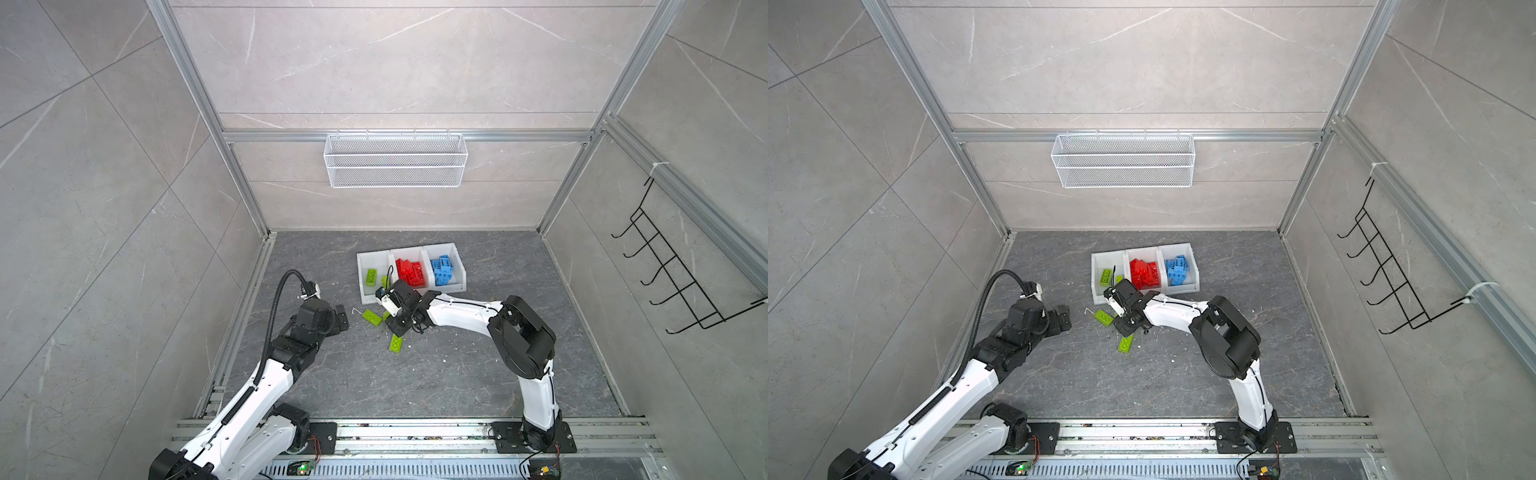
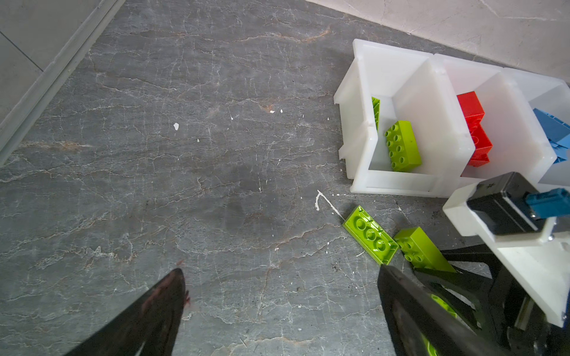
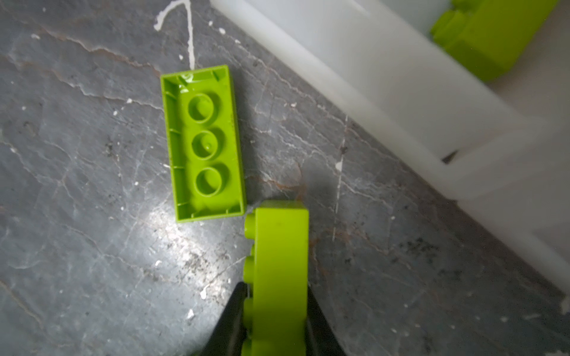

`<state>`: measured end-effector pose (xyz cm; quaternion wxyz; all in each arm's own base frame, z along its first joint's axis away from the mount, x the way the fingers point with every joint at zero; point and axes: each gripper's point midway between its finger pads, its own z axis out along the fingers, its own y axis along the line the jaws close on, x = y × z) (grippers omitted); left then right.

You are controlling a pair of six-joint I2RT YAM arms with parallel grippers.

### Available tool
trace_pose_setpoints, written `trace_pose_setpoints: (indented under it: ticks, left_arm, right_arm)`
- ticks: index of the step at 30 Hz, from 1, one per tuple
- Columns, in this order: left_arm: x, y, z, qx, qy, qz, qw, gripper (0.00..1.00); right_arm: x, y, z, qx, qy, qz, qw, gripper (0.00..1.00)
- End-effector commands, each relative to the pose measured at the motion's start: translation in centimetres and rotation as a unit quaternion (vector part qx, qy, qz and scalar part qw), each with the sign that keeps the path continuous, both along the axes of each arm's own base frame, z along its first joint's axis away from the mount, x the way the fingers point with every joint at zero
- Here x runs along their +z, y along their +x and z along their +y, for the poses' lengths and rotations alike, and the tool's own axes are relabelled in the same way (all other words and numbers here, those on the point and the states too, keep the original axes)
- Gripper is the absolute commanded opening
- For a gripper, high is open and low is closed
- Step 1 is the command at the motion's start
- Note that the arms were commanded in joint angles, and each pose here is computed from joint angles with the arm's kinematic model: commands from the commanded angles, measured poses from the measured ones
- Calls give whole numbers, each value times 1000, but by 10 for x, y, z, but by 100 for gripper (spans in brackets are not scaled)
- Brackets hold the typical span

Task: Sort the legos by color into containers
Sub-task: 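Withdraw the left gripper while the right gripper grasps a lime-green brick, then carry the green brick into the green compartment and release with the right gripper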

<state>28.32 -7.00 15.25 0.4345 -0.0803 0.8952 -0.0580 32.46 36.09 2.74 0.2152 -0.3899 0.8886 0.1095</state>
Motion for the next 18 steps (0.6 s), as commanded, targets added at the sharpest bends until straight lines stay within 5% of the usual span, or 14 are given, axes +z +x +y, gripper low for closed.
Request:
trace_pose_setpoints:
  ticks: [1, 11, 18]
  left_arm:
    - [15, 6, 6, 5, 14, -41, 999, 99]
    - [3, 8, 13, 22, 27, -41, 999, 99]
    - [-4, 8, 15, 26, 30, -36, 999, 99]
  right_arm:
    - [29, 7, 14, -10, 35, -20, 999, 21]
    - [106, 39, 30, -40, 95, -74, 992, 11]
    - [92, 103, 37, -79, 108, -68, 989, 12]
